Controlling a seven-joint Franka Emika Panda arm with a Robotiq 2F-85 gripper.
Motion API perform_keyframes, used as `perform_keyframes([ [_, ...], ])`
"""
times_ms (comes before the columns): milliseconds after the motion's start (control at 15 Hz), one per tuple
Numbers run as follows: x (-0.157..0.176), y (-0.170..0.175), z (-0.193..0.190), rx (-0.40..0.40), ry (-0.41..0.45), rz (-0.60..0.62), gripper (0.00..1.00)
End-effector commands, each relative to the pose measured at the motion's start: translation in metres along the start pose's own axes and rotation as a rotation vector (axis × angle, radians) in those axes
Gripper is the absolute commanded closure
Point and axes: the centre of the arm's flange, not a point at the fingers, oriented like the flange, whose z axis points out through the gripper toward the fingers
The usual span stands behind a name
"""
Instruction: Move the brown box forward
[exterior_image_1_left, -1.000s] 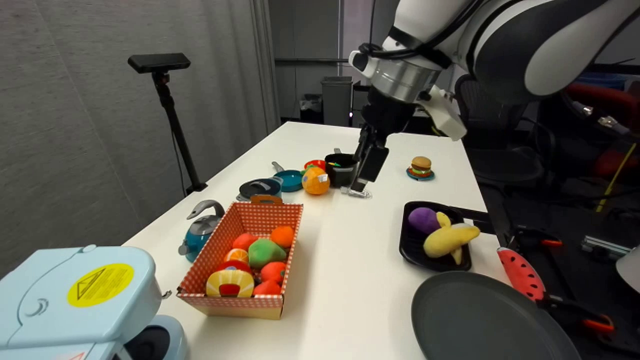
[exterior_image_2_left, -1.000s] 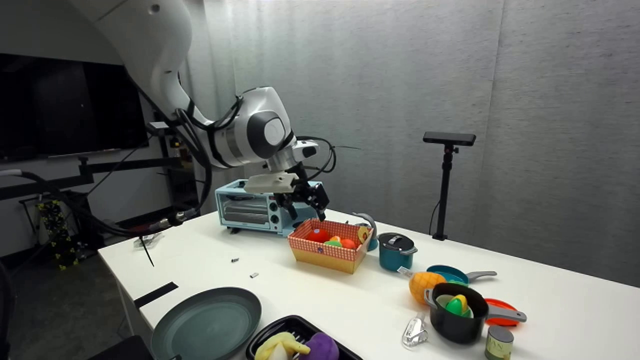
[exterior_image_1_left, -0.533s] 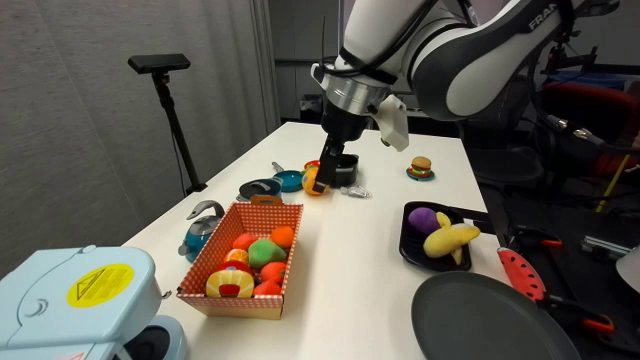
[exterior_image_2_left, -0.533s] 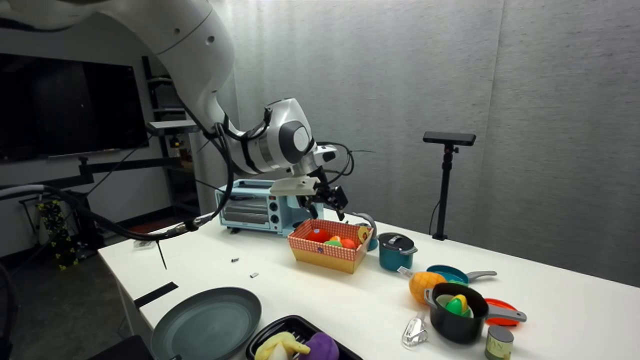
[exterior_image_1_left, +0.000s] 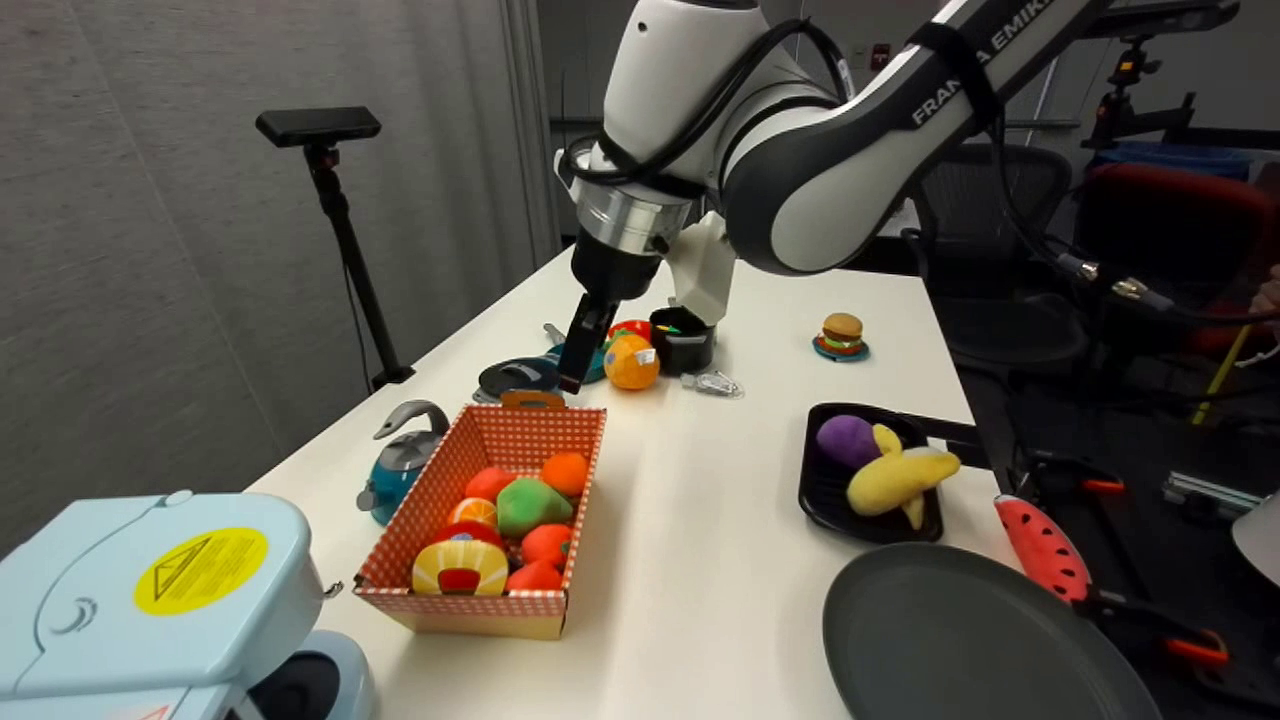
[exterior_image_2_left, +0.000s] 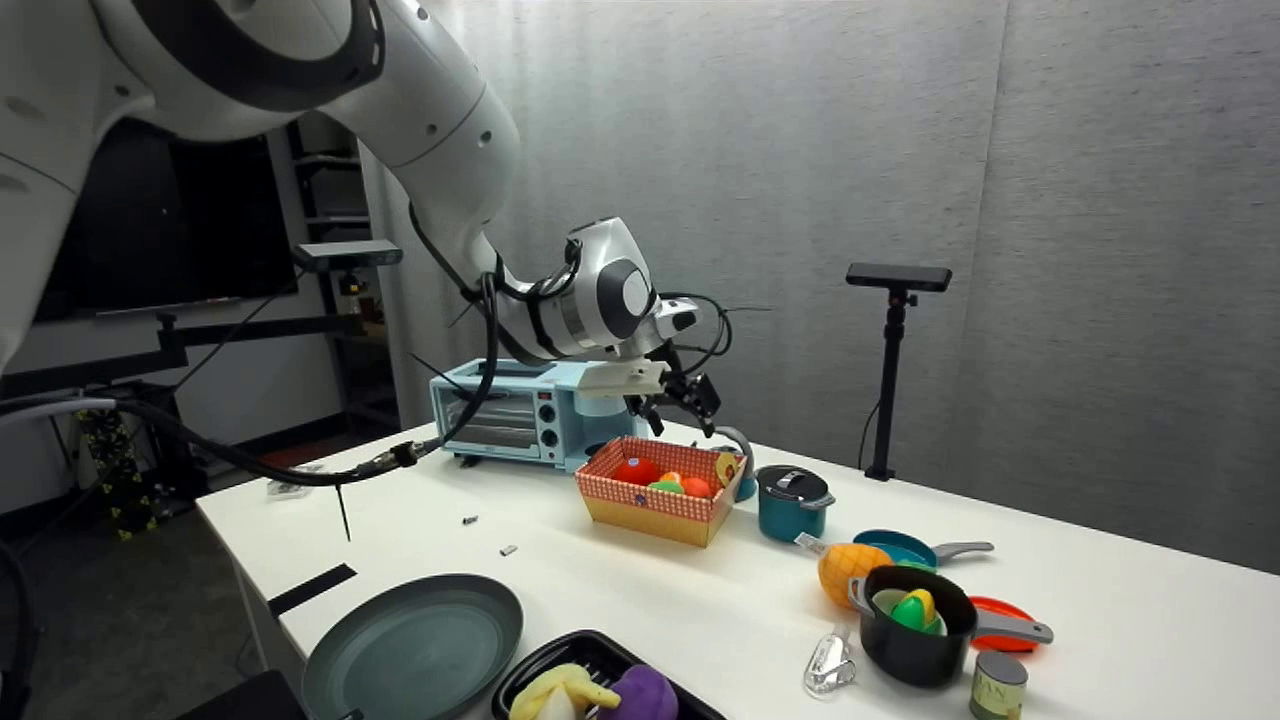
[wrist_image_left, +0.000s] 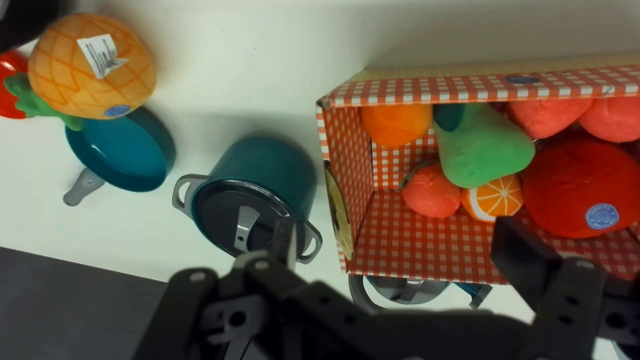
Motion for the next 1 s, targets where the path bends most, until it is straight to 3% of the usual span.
perform_keyframes([
  [0,0.029,-0.015,0.018,-0.018,-0.008,0.008,0.00],
  [533,0.033,-0.055,0.033,-0.003,0.000,-0.037,0.00],
  [933,0.017,-0.062,0.058,0.015,-0.050,-0.018,0.00],
])
